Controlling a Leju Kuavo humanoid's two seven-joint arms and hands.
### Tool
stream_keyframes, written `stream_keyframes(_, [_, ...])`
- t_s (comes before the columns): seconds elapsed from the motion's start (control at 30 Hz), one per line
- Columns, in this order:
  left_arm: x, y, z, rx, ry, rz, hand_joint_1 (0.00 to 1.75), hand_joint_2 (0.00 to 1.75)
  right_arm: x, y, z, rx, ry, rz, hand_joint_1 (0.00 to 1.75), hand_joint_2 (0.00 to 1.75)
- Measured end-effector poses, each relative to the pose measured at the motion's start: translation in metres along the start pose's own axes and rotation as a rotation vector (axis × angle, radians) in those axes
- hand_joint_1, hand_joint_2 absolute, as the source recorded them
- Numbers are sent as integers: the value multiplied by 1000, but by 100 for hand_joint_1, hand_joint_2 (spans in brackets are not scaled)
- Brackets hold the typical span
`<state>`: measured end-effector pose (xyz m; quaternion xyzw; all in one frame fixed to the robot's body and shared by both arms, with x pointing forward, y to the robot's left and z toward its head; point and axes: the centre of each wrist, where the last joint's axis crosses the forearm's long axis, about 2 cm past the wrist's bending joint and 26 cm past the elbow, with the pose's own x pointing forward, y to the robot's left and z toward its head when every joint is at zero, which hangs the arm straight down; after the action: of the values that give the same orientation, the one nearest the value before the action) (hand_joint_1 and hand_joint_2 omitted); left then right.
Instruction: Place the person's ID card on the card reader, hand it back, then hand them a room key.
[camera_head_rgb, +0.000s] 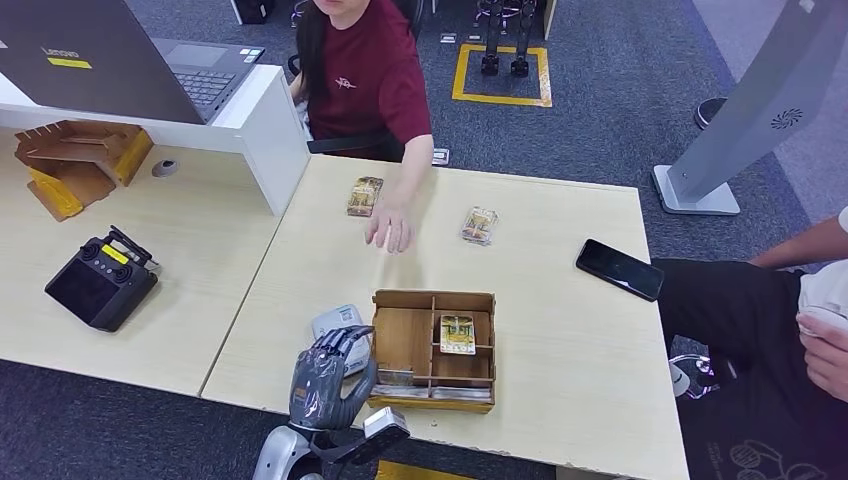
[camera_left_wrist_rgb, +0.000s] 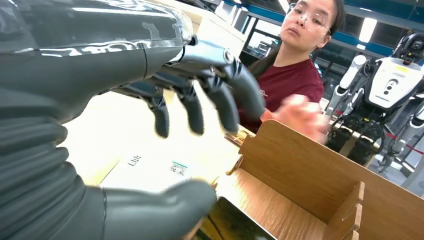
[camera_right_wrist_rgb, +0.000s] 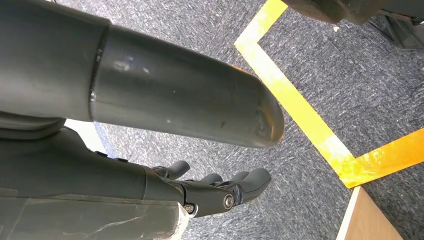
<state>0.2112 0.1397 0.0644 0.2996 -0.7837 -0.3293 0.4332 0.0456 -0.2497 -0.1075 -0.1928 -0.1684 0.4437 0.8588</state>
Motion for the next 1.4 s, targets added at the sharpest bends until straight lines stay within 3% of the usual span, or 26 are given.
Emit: stream_keyframes(1.4, [19,4,-1,7,-102,-14,0,175,0,0,0,0,11,-5,0,0])
